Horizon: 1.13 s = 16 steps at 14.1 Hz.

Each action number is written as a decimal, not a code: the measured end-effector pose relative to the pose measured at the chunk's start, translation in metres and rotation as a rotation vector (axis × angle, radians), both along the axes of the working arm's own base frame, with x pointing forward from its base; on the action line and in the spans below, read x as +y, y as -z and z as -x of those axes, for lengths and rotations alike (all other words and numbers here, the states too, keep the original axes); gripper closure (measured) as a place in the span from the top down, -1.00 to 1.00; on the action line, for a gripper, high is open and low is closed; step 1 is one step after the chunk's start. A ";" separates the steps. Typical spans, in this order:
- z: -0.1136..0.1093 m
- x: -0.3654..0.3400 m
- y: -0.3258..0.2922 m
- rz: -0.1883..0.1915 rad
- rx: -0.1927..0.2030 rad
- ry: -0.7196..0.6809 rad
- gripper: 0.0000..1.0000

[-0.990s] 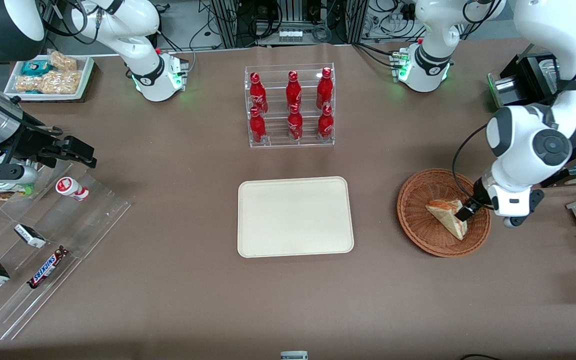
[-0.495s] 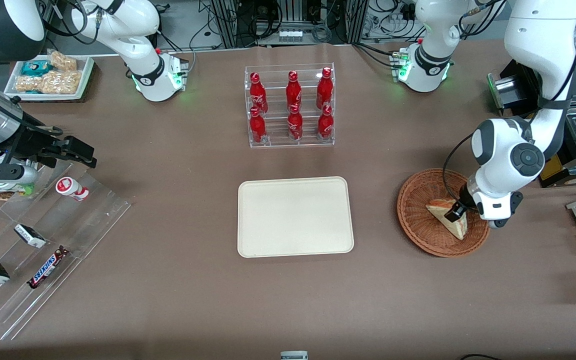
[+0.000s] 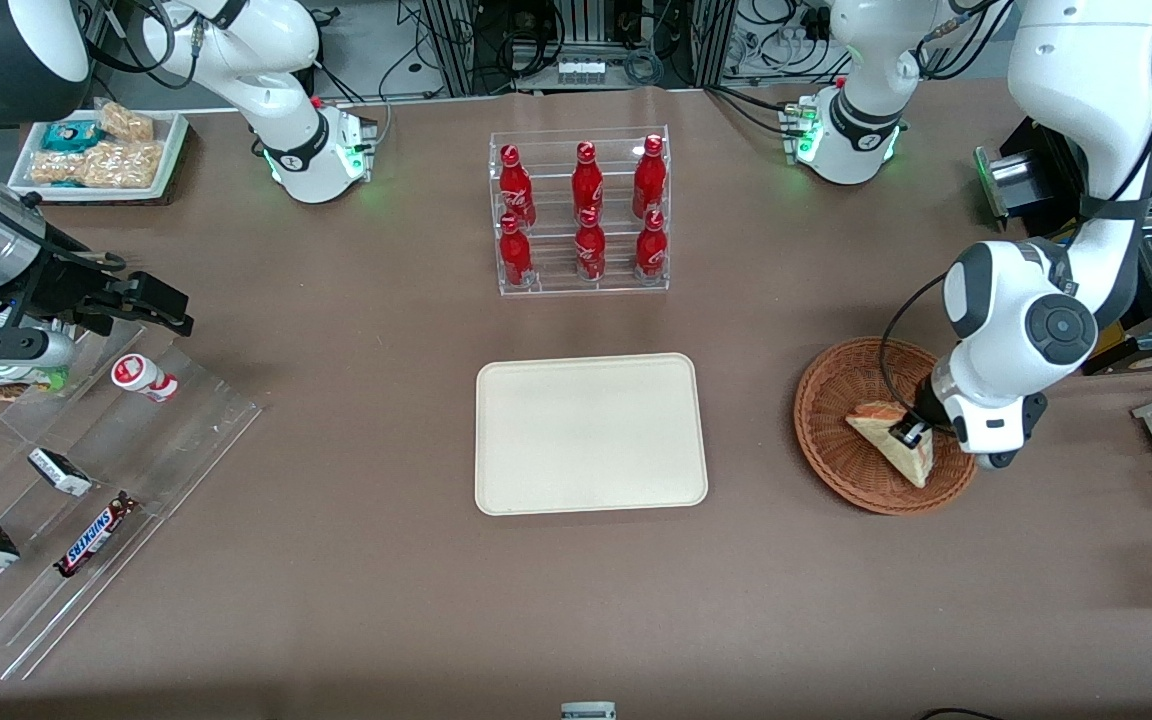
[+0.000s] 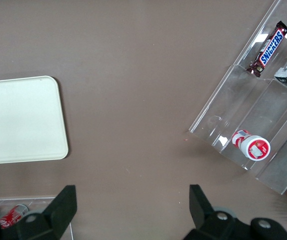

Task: Place sandwich from basket to tray
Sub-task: 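Lift the sandwich and carry it over the cream tray, then lower the sandwich onto the tray and open the left gripper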

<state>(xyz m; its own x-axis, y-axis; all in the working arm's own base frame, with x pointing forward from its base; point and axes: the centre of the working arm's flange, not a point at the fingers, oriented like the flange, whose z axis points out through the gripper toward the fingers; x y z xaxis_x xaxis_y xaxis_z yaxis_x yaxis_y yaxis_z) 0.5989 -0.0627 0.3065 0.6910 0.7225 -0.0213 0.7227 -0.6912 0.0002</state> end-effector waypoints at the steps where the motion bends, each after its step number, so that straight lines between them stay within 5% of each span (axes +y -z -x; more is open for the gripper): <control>1: -0.007 -0.019 -0.018 -0.001 0.006 0.030 -0.43; 4: -0.014 -0.096 -0.052 0.005 -0.018 0.165 -0.64; 10: 0.003 -0.300 -0.015 0.032 -0.045 0.549 -0.70; 16: 0.038 -0.423 0.036 -0.023 -0.076 0.695 -0.70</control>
